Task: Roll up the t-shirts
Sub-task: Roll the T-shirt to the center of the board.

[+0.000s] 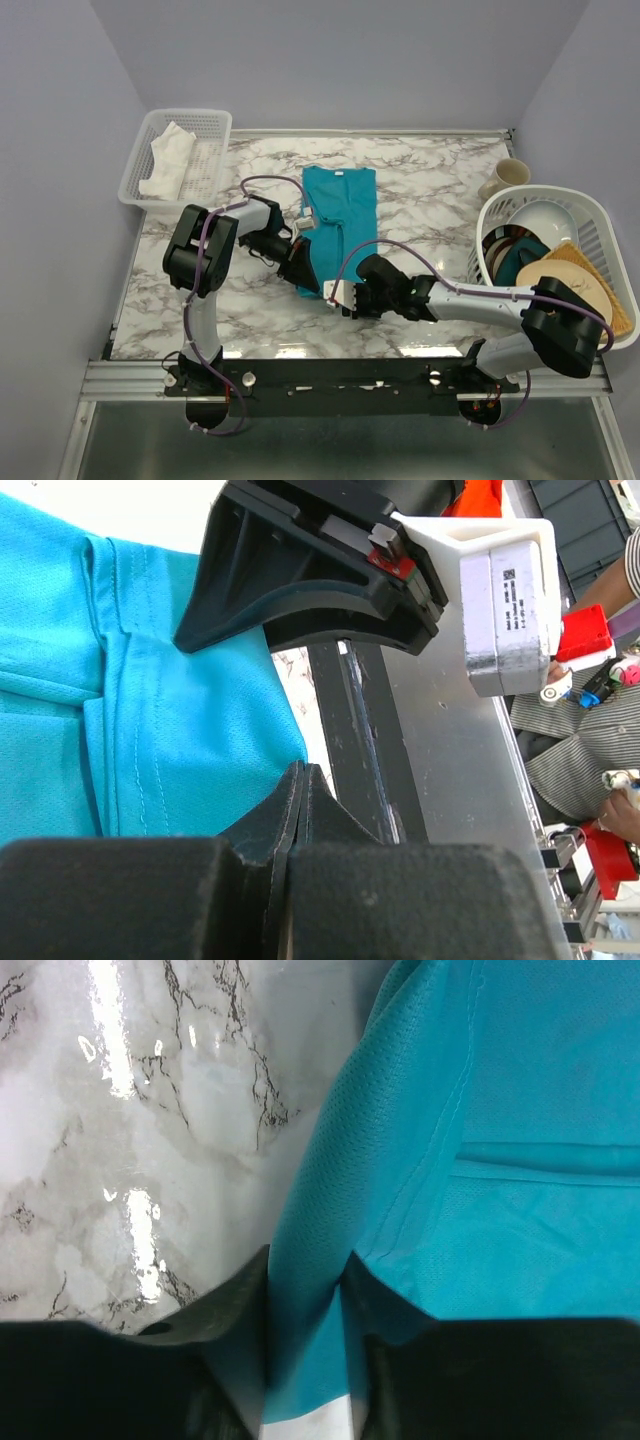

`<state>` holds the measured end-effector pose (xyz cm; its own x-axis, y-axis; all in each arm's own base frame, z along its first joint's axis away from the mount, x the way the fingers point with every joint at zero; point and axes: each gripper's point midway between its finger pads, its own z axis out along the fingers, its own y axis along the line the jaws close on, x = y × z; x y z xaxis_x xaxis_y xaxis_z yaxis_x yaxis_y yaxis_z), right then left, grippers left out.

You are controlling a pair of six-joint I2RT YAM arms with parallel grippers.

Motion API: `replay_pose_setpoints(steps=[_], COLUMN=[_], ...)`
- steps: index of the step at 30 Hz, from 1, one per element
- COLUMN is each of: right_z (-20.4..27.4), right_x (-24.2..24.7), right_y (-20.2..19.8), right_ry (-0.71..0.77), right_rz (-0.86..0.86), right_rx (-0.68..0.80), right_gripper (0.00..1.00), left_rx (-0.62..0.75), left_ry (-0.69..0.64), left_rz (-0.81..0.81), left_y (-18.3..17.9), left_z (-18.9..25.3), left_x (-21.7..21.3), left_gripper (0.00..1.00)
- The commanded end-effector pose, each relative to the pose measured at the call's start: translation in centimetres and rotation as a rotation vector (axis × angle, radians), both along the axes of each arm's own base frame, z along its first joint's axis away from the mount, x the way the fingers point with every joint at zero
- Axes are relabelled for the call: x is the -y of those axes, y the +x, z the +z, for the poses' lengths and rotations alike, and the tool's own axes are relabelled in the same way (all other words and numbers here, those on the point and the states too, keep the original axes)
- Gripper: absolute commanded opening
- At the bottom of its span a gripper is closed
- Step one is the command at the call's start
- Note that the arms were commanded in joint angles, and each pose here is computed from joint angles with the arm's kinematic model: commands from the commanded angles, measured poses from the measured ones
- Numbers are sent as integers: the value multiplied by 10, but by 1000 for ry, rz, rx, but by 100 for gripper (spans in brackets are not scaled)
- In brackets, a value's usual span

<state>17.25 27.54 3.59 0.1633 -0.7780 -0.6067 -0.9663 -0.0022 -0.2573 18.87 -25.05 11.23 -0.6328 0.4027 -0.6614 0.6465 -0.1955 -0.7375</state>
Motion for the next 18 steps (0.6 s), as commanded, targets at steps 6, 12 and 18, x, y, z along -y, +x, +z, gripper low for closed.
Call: replay_pose_setpoints(steps=[6,12,18], right_z=[2,5,7], right_x=[-2,-4,-9], right_y=[-12,-20,-20], right_ry=[-23,-22,-13], right_rz=[56,128,144], right_rx=[-59,-99,-124], right_gripper=[19,13,13], left_rx=[-44,522,768], left_ry=[62,456,471], left_rz=[-15,339,360], left_y=[-26,65,84], left_z=[18,-22,12], left_x=[-20,-50,-64], left_gripper=[16,40,56])
